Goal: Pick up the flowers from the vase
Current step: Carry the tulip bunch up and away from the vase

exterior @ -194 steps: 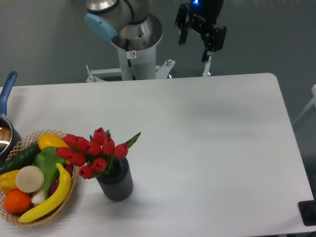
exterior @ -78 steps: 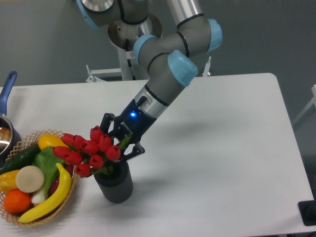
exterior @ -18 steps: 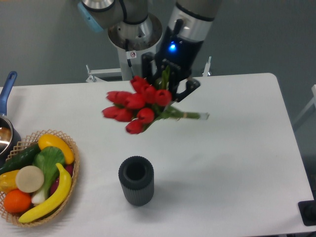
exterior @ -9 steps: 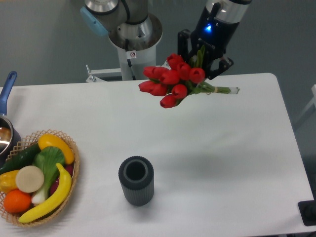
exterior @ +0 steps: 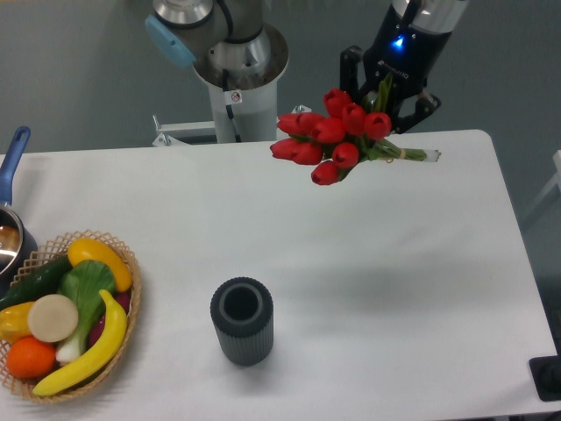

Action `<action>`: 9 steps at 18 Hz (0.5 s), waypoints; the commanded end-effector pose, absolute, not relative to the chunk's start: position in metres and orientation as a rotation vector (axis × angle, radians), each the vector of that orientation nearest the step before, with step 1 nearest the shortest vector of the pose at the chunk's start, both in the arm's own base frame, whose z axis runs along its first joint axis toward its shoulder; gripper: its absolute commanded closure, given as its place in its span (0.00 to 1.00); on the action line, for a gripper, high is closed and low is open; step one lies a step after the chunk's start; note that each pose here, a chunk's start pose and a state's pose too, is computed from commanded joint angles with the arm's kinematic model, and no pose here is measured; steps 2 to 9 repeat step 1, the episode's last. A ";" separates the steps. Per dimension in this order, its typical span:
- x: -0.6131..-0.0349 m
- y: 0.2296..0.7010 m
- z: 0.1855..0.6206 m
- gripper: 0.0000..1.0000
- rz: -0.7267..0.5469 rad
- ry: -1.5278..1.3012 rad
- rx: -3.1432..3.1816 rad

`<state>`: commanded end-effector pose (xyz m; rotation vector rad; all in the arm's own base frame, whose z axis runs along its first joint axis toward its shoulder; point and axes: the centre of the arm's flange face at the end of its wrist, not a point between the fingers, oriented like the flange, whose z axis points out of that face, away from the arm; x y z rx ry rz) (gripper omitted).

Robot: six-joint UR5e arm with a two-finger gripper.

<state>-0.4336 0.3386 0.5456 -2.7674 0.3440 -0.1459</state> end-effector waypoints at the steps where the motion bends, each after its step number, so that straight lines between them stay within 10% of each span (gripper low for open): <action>1: -0.434 0.337 0.545 0.56 -0.147 0.339 -2.768; 9: -0.434 0.337 0.545 0.56 -0.147 0.339 -2.768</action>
